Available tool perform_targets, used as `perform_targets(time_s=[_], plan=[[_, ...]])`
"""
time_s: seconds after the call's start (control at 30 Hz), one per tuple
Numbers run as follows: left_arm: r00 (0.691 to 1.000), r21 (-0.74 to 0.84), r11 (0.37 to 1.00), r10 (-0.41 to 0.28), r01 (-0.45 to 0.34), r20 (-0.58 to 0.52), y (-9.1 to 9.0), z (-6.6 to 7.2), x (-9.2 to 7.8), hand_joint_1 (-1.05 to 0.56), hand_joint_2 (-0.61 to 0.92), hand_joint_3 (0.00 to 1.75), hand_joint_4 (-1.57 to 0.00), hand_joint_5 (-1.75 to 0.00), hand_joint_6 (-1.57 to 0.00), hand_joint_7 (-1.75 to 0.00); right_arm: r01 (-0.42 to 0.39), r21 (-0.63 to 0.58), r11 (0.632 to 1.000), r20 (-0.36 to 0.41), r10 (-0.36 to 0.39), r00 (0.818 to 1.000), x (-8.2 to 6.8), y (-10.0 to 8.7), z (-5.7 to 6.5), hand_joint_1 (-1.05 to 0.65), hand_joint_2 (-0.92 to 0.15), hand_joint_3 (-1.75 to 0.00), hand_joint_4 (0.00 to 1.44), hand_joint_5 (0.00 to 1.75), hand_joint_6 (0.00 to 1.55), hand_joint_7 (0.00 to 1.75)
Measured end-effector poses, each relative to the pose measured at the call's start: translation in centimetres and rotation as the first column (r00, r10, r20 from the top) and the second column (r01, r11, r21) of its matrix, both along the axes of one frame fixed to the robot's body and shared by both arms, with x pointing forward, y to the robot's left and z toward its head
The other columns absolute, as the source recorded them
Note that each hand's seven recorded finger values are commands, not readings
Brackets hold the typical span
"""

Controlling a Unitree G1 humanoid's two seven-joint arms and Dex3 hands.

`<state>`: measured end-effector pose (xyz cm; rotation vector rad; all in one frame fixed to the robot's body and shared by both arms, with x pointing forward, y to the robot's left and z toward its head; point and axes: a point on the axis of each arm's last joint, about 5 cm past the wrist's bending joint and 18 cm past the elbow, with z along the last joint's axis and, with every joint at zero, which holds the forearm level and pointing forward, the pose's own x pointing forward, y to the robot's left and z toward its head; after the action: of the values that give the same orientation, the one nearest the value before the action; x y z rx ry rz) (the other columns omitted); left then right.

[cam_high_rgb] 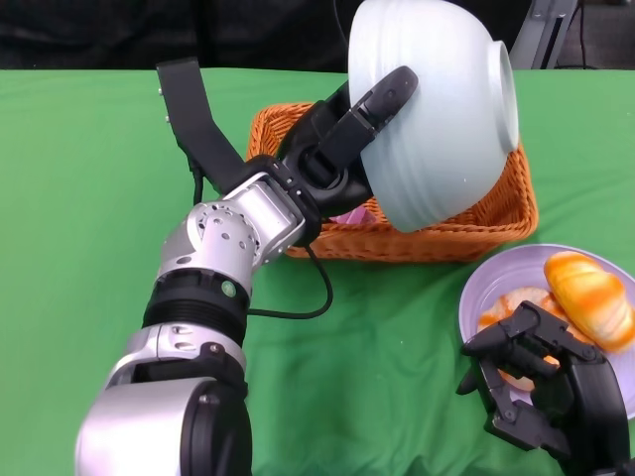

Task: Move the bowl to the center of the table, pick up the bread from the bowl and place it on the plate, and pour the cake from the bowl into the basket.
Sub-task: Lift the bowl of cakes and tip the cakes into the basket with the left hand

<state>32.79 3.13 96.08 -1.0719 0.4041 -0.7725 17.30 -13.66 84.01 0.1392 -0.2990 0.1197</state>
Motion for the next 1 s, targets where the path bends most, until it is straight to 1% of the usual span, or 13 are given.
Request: perform_targets(time_s=[0.13, 0.27, 0.47, 0.6, 0.7, 0.87, 1.0], plan=[[1.000, -0.003, 1.000, -0.009, 0.009, -0.011, -0.03, -0.07, -0.02, -0.14, 0.92, 0.64, -0.61, -1.75, -0.58, -1.58, -0.003, 0.003, 1.000, 0.001, 0.003, 1.000, 0.00, -0.01, 0.00, -0.09, -0.62, -0.96, 0.78, 1.47, 0.78, 1.15], [1.000, -0.017, 1.000, -0.018, 0.018, 0.001, -0.05, 0.01, 0.01, -0.15, 0.92, 0.62, -0.61, -1.75, -0.57, -1.58, -0.003, 0.004, 1.000, -0.004, 0.003, 1.000, -0.02, 0.01, -0.10, -0.09, -0.61, -0.97, 0.78, 1.46, 0.78, 1.15], [0.999, -0.069, 0.997, -0.041, 0.041, 0.014, -0.04, 0.16, 0.14, -0.17, 0.92, 0.61, -0.62, -1.75, -0.52, -1.64, -0.004, 0.003, 1.000, -0.008, 0.004, 1.000, -0.10, 0.02, -0.26, -0.10, -0.60, -0.97, 0.78, 1.47, 0.78, 1.15], [0.998, -0.107, 0.992, -0.063, 0.064, 0.013, -0.09, -0.02, 0.14, -0.17, 0.92, 0.60, -0.62, -1.75, -0.52, -1.65, -0.002, 0.000, 1.000, -0.006, 0.002, 1.000, -0.09, 0.03, -0.27, -0.08, -0.61, -0.97, 0.78, 1.46, 0.78, 1.15], [0.997, -0.126, 0.990, -0.070, 0.071, 0.012, -0.14, -0.11, 0.14, -0.18, 0.92, 0.59, -0.63, -1.75, -0.52, -1.66, -0.001, 0.001, 1.000, -0.009, 0.001, 1.000, -0.07, 0.04, -0.34, -0.10, -0.60, -0.96, 0.79, 1.46, 0.79, 1.14], [0.997, -0.159, 0.984, -0.079, 0.081, 0.020, -0.29, 0.33, 0.35, -0.19, 0.92, 0.55, -0.67, -1.75, -0.56, -1.69, -0.004, 0.001, 1.000, -0.007, 0.004, 1.000, -0.01, 0.05, -0.32, -0.10, -0.60, -0.95, 0.79, 1.47, 0.78, 1.14], [0.996, -0.187, 0.979, -0.082, 0.085, 0.027, -0.23, 0.51, 0.50, -0.17, 0.92, 0.56, -0.68, -1.75, -0.57, -1.68, -0.004, 0.001, 1.000, -0.007, 0.004, 1.000, 0.00, 0.05, -0.32, -0.09, -0.60, -0.97, 0.78, 1.47, 0.77, 1.15]])
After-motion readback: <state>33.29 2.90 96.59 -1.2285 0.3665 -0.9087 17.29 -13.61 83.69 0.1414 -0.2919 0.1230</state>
